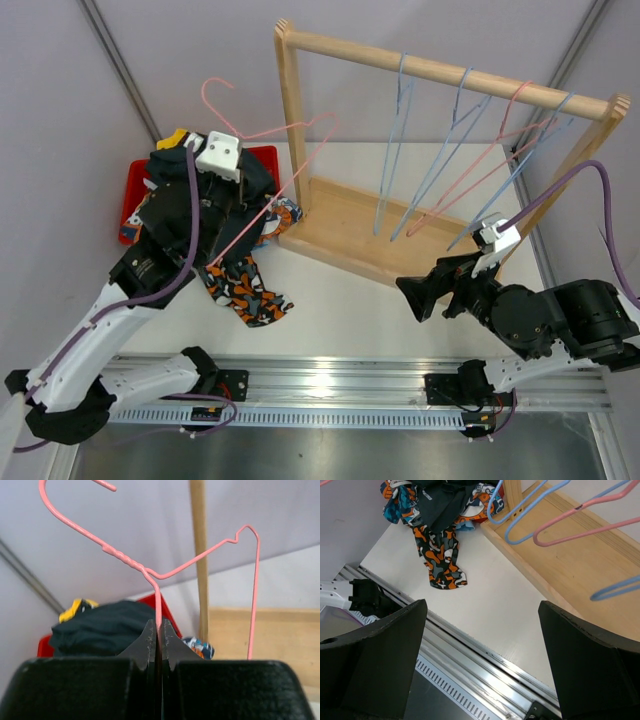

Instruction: Remove the shorts from the hanger

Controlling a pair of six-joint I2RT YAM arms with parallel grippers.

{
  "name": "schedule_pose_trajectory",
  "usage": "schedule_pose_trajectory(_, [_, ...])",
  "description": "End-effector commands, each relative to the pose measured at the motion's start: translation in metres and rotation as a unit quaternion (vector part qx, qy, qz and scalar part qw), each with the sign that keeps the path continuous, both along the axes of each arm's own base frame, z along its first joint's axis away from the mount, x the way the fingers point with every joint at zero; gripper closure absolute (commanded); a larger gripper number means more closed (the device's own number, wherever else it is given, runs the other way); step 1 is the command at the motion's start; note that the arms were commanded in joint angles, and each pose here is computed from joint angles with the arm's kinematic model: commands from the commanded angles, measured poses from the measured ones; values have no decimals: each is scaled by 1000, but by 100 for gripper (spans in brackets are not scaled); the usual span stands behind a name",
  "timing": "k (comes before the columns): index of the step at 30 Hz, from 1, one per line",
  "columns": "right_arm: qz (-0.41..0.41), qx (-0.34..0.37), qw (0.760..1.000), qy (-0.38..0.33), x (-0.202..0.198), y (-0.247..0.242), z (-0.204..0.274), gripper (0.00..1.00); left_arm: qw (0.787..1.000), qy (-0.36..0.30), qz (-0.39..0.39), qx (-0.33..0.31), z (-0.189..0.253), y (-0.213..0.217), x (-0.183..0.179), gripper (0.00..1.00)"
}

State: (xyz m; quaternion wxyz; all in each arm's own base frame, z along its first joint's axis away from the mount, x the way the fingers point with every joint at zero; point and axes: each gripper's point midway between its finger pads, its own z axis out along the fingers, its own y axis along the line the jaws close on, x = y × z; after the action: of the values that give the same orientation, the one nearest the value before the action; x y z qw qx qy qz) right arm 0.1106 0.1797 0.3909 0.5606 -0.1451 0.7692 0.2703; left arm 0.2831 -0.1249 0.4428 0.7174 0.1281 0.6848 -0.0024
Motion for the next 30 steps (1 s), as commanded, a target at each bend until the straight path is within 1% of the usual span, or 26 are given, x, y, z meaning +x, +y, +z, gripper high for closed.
schedule_pose_trajectory(1, [-21,19,1000,4,4,-6,-1,1,994,-108,-19,-5,68,-11,-3,100])
schedule_pose_trajectory(3, [-25,23,999,4,5,-10,-2,1,993,-114,-23,31,70,-25,6,100])
schedule_pose_trajectory(4, [-26,26,999,5,6,-11,-2,0,990,-131,-31,30,83,-33,4,100])
schedule_pose_trajectory(7, [-30,34,999,6,7,-17,-5,1,987,-145,-10,65,91,-45,11,100])
schedule_pose_trajectory(8, [-30,35,999,5,8,-18,-7,1,985,-145,-4,89,89,-48,15,100])
schedule_pose_trajectory(10, [-30,46,998,7,9,-23,-6,1,983,-160,6,94,99,-58,21,100])
schedule_pose_trajectory(12, [-28,52,998,8,9,-26,-6,1,979,-162,12,124,99,-71,31,100])
schedule_pose_trajectory(13, [-28,53,998,8,9,-27,-7,1,978,-168,16,123,108,-71,32,100])
schedule_pose_trajectory(16, [-29,58,998,13,10,-32,-9,1,975,-169,9,143,104,-88,42,100])
schedule_pose_trajectory(17, [-30,59,998,15,10,-32,-11,0,974,-181,5,133,117,-88,40,100])
schedule_pose_trajectory(21, [-29,62,997,23,9,-36,-18,1,973,-191,2,134,131,-99,46,100])
schedule_pose_trajectory(22, [-30,62,997,24,9,-37,-20,1,972,-184,-3,143,125,-109,53,100])
schedule_pose_trajectory(25, [-31,67,997,27,10,-40,-23,1,973,-177,-12,150,123,-120,59,100])
schedule_pose_trajectory(28, [-31,70,997,31,9,-41,-23,1,974,-158,-26,159,105,-135,68,100])
schedule_pose_trajectory(30, [-30,70,997,33,9,-43,-24,1,975,-134,-44,171,82,-145,72,100])
